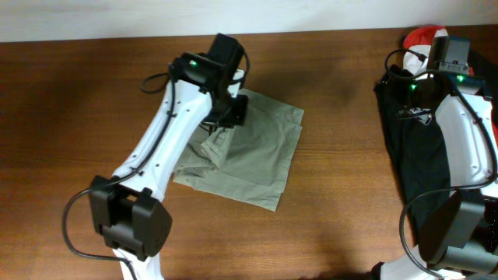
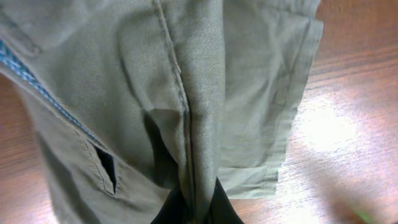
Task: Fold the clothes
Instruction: 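Fold the grasped left end rightward over the trousers with the left gripper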
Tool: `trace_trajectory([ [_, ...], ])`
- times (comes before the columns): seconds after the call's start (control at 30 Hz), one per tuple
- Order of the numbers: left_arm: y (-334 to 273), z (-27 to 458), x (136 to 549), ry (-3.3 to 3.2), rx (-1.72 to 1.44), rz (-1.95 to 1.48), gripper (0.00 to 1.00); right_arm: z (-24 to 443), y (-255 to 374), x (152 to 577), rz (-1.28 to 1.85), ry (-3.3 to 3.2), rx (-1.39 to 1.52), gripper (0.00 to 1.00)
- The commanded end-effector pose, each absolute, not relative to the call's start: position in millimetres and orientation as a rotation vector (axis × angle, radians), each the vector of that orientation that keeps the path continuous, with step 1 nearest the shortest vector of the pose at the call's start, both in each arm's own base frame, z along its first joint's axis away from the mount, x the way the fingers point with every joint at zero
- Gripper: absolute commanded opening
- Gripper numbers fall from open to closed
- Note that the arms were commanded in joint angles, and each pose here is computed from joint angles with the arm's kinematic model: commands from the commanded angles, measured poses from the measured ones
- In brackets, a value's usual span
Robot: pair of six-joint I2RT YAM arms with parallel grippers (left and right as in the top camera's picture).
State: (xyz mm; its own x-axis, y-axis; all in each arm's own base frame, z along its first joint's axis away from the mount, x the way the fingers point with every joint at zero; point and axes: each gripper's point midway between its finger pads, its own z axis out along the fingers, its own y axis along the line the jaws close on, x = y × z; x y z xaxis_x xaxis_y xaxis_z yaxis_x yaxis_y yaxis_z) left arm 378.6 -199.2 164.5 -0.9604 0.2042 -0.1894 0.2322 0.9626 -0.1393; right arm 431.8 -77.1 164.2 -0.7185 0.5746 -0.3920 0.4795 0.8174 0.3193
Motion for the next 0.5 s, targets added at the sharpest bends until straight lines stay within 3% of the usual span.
trace_trajectory([
  [0.0, -229.9, 136.9, 364.0, 3.005, 0.409, -0.278, 0.01, 171.7, -76.0, 433.8, 0.268, 2.505, 0.762, 0.99],
  [0.47, -312.5, 75.6, 344.3, 3.016, 0.643, -0.411, 0.01, 171.7, -76.0, 433.8, 0.268, 2.505, 0.761, 0.99],
])
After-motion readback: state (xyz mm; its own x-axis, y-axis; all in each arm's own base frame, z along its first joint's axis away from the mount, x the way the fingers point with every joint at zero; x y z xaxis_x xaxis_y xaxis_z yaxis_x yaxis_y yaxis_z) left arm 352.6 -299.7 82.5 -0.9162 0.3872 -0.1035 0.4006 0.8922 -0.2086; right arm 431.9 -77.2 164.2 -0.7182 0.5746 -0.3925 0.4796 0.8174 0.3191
